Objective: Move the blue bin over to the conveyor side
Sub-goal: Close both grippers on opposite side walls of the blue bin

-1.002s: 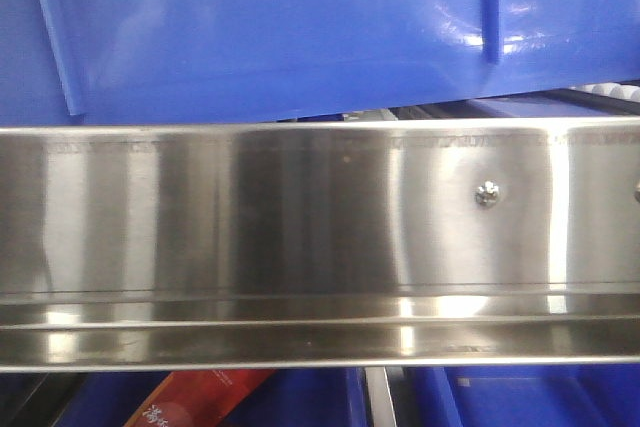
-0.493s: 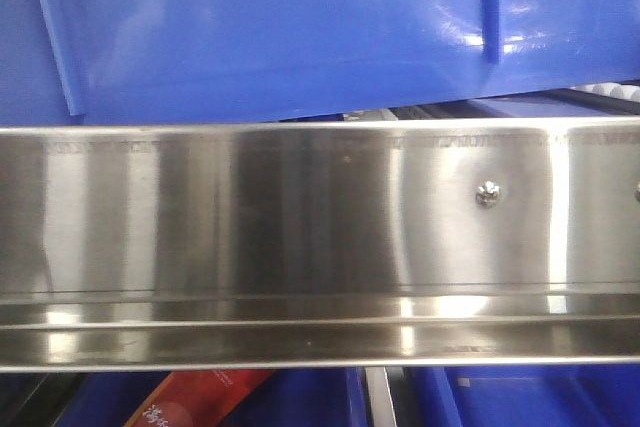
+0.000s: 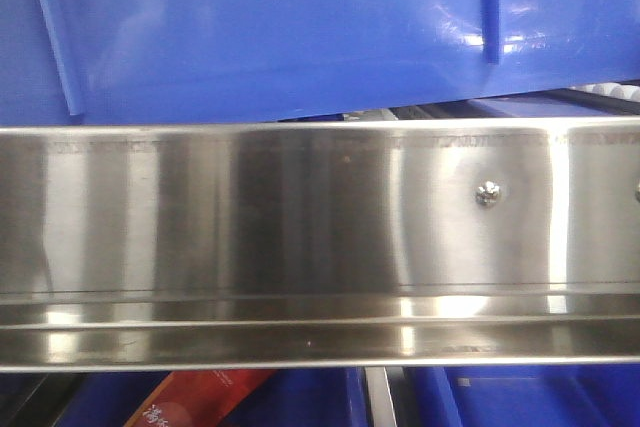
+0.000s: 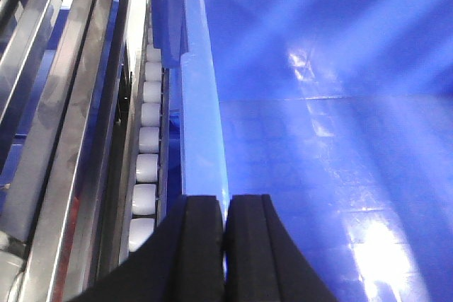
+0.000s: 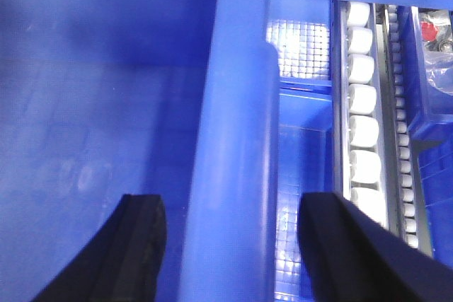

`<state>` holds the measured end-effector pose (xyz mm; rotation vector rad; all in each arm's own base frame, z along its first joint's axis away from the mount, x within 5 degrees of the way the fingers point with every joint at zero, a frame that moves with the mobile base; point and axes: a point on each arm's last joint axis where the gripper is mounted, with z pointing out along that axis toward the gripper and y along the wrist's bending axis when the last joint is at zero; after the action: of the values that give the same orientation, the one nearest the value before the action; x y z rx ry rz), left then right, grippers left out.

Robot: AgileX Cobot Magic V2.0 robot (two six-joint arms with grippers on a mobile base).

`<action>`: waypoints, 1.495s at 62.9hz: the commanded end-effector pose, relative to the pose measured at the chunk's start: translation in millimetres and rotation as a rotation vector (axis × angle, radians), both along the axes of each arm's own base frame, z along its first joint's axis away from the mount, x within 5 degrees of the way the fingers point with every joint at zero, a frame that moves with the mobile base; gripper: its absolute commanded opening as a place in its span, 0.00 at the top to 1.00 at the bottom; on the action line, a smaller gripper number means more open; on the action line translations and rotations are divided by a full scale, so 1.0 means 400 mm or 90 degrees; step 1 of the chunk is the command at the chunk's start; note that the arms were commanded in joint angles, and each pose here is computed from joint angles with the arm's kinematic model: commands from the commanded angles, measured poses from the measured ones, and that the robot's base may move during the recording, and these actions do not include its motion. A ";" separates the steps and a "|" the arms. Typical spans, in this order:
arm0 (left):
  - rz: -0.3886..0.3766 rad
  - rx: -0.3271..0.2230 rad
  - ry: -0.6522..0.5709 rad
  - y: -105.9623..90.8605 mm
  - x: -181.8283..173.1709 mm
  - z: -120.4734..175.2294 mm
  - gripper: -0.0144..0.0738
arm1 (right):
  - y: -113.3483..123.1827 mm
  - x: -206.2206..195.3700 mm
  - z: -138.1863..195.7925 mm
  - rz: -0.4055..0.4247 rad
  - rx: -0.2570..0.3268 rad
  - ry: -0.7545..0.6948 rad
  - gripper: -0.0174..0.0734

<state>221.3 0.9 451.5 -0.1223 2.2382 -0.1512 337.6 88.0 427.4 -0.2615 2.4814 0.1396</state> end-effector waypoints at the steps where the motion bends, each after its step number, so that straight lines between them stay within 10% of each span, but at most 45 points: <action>1: 0.001 -0.001 -0.009 0.000 -0.001 0.006 0.85 | -0.001 0.001 0.003 0.002 -0.011 -0.012 0.47; 22: 0.001 -0.001 -0.009 0.000 -0.001 0.006 0.85 | -0.001 0.001 0.003 0.016 -0.022 -0.015 0.50; 39: 0.001 -0.001 -0.009 0.000 -0.001 0.006 0.85 | -0.001 0.001 0.003 0.025 -0.029 -0.017 0.92; 58: -0.014 -0.049 -0.020 -0.014 0.038 -0.005 0.84 | -0.001 0.001 0.003 0.028 -0.031 -0.017 0.91; 81: -0.006 -0.053 0.017 -0.010 0.136 -0.067 0.38 | -0.001 0.001 0.003 0.029 -0.032 -0.017 0.91; 94: -0.003 -0.061 0.065 -0.012 0.185 -0.117 0.36 | -0.001 0.001 0.003 0.029 -0.031 -0.017 0.91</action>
<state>288.6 -1.5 408.4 -0.1682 2.3281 -0.2391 337.5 88.9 427.6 -0.3296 2.4688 0.1211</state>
